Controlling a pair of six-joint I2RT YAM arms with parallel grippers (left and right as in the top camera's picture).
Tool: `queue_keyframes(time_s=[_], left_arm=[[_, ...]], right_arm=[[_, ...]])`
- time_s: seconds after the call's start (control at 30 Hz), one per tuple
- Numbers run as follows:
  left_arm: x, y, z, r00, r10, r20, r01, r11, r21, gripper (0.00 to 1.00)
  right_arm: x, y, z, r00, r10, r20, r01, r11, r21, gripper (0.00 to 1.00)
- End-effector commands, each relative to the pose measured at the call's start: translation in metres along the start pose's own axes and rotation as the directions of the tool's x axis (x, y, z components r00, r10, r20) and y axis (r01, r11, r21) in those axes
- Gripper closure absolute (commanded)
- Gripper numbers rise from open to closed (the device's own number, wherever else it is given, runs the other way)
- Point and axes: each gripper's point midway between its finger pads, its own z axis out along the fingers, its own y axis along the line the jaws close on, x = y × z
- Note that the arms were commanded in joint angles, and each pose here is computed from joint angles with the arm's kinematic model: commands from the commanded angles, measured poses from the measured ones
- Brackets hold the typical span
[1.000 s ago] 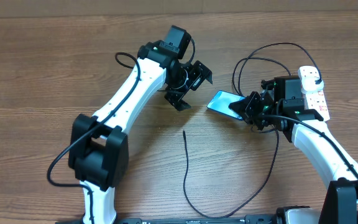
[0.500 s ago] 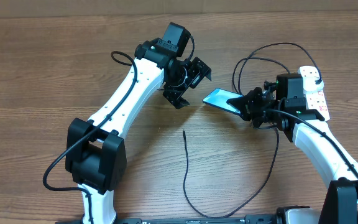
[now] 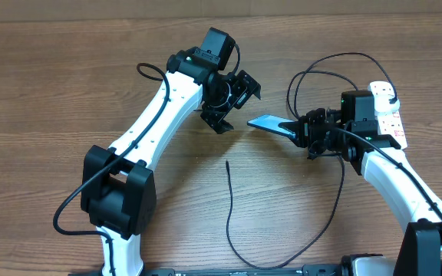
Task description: Plug charger to phone and switch on socket
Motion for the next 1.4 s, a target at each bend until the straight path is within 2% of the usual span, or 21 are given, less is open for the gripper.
queue_keyframes(time_s=[0.0,0.5,1.37], left_arm=[[-0.002,-0.010,-0.012,0.999,0.035,0.036,-0.036,0.999,0.030,0.00],[0.000,-0.010,-0.011,0.997,-0.072,0.027,0.071,0.997,0.031,0.00],[0.011,-0.012,-0.008,0.995,-0.098,-0.004,0.098,0.995,0.032,0.00]], right_arm=[[0.011,0.008,-0.002,0.993,0.094,-0.068,-0.095,0.995,-0.019,0.96],[0.033,0.015,-0.005,0.952,0.232,-0.198,-0.239,0.971,-0.007,0.96],[0.038,0.031,-0.008,0.942,0.233,-0.241,-0.252,0.966,-0.050,0.96]])
